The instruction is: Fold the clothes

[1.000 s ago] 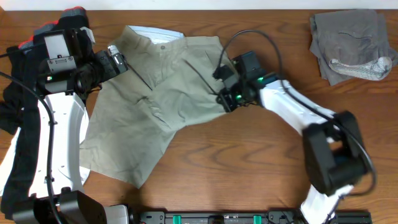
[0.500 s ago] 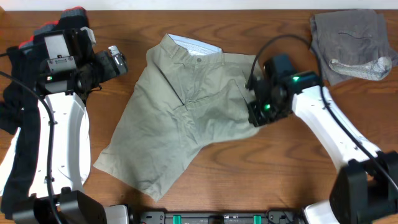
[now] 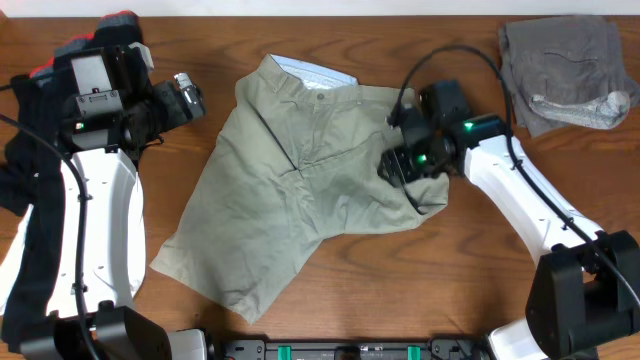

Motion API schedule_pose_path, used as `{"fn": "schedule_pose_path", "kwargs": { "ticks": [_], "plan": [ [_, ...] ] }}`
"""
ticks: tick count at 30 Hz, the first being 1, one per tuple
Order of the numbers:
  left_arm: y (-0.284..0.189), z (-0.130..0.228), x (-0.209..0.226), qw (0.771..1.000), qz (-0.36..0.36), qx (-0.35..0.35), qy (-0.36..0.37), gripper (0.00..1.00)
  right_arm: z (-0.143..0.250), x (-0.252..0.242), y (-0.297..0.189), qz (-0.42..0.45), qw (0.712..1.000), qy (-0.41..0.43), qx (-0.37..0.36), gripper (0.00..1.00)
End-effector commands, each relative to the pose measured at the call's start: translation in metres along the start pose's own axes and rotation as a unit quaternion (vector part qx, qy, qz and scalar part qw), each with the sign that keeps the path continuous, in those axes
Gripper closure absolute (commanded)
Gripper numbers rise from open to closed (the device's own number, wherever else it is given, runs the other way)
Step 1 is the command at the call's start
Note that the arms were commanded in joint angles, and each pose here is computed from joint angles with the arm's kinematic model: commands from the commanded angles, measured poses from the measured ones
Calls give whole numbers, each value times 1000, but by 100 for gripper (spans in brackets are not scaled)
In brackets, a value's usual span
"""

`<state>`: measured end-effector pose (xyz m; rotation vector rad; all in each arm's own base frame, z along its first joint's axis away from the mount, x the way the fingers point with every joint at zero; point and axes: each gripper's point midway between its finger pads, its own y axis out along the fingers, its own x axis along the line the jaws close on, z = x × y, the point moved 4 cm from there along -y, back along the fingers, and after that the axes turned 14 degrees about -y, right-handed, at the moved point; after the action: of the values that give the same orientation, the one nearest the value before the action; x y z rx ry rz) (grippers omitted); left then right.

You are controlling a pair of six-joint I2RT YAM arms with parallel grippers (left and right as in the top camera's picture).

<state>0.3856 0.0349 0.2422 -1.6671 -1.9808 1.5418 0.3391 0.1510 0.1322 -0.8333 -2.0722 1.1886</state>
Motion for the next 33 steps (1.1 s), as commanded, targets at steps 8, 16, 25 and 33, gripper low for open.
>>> {"fn": "schedule_pose_path", "kwargs": {
  "ticks": [8,16,25,33],
  "plan": [
    [3,2,3,1000,-2,4,9,2,-12,-16,74,-8,1000,8,-1,46],
    [4,2,3,1000,-2,5,9,2,-22,-31,93,18,999,38,-27,80],
    [4,2,3,1000,-2,4,9,2,-49,-11,15,29,996,20,-84,99],
    [4,1,2,1000,-1,3,9,2,-7,19,-23,1,999,41,-2,99]
  ]
}}
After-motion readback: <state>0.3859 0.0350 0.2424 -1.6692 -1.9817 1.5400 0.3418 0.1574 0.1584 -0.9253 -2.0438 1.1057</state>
